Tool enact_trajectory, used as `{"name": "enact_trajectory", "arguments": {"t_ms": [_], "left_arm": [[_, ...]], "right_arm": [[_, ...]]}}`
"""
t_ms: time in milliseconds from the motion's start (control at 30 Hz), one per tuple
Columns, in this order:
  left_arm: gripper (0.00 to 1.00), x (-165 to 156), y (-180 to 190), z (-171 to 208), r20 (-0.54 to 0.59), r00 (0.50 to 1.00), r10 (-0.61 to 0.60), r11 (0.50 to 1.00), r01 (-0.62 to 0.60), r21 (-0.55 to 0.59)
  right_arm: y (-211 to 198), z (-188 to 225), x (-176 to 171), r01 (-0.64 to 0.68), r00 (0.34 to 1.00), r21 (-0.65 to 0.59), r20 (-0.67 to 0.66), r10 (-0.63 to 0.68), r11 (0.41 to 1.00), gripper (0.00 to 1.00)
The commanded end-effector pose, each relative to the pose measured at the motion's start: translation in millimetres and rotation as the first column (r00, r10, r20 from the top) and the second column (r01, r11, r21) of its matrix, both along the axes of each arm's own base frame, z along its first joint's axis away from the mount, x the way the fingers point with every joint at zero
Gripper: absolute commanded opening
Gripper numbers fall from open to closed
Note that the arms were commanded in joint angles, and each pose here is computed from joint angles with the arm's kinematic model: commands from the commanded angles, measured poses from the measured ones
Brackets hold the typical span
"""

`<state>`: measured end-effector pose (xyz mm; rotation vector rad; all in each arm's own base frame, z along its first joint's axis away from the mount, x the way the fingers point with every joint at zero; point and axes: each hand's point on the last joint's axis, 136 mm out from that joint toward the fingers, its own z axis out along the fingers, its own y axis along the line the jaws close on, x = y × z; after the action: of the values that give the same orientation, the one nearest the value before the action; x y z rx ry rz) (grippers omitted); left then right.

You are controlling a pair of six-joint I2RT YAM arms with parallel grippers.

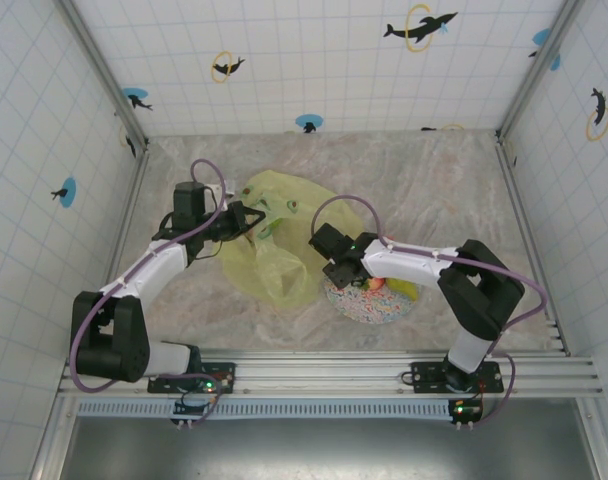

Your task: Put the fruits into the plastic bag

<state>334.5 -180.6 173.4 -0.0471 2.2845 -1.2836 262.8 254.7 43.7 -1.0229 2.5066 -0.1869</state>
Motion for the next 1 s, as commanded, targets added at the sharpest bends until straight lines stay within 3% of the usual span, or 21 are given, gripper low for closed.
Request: {"name": "enact_trajectory", "arguments": {"t_ms": [0,333,567,800,967], "left_arm": [[0.00,1.7,1.6,5.1,0.026,1.000,-0.008,1.000,0.008,0.009],[0.00,1.7,1.7,4.7,0.025,1.000,-0.009,1.000,0.008,0.009],[0.00,1.7,2.0,4.6,0.026,1.000,-0.008,1.000,0.007,0.010],[0.00,1.5,1.5,3.7,0.021,1.000,-0.009,1.000,0.009,0.008],[0.00,1.0,0.8,5.4,0.024,1.000,-0.014,1.000,0.014,0.002]], "right_arm": [[6.5,13.4,0.2,-0.001,1.000,0.064,0.018,-0.001,0.998,0.67],[5.4,41.2,-31.8,-0.010,0.999,0.213,-0.048,0.020,0.977,0.64],[14.8,73.8,-64.9,-0.081,0.989,0.413,-0.077,0.123,0.907,0.61],[53.3,118.2,-58.4,-0.178,0.976,0.617,0.011,0.218,0.767,0.60],[71.8,123.5,-32.8,-0.194,0.976,0.646,0.049,0.213,0.738,0.60]]}}
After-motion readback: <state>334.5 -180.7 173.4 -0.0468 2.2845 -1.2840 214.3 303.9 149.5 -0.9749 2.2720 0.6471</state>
